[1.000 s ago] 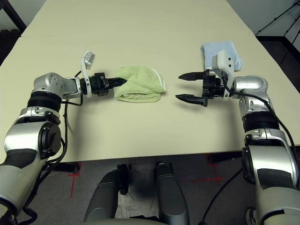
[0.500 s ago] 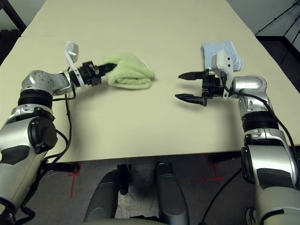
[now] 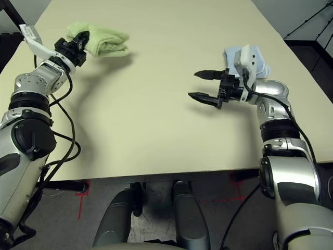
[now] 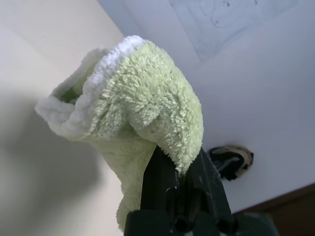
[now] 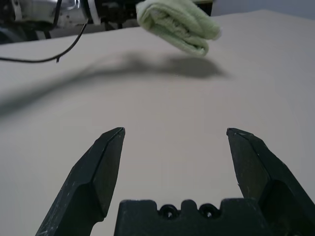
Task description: Fold the towel and set it aside.
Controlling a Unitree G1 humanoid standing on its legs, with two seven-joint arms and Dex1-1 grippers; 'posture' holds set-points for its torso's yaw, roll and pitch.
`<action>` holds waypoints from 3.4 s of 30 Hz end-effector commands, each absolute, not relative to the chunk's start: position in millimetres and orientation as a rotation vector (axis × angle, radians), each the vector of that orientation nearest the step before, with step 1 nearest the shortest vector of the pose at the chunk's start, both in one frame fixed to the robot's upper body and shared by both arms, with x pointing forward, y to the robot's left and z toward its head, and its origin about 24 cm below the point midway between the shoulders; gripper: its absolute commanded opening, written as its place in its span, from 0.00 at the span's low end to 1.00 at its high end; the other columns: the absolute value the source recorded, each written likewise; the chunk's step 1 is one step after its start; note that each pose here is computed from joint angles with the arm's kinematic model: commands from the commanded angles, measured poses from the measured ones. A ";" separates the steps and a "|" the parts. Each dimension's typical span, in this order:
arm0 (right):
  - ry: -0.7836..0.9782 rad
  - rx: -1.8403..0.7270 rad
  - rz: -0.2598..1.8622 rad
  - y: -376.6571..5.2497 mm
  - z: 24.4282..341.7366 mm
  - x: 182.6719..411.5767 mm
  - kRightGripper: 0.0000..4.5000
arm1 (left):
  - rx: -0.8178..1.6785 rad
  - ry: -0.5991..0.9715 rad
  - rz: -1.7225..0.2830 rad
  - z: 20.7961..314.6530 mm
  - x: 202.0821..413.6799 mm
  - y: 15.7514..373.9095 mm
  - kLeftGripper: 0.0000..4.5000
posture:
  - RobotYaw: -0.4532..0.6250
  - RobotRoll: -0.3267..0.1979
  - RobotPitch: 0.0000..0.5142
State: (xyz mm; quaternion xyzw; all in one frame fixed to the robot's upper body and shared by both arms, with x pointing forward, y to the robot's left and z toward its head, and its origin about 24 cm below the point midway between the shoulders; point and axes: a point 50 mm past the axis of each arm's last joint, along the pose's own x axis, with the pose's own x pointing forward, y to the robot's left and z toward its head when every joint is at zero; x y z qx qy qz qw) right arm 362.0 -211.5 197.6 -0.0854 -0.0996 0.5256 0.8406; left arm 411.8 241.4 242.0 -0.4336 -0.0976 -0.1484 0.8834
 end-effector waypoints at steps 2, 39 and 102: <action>-0.240 -0.131 1.098 -208.1 201.3 361.3 1.00 | -0.889 -0.273 -0.165 237.5 410.9 257.6 0.01 | 0.35 0.62 0.34; -0.205 -0.156 1.133 -202.9 200.0 355.3 1.00 | -0.933 -0.128 0.232 162.4 392.9 297.2 0.01 | 0.35 0.62 0.36; -0.319 -0.050 0.356 -189.1 170.1 395.6 1.00 | 0.199 -0.273 -0.260 189.7 387.5 210.9 0.99 | 0.38 0.62 0.34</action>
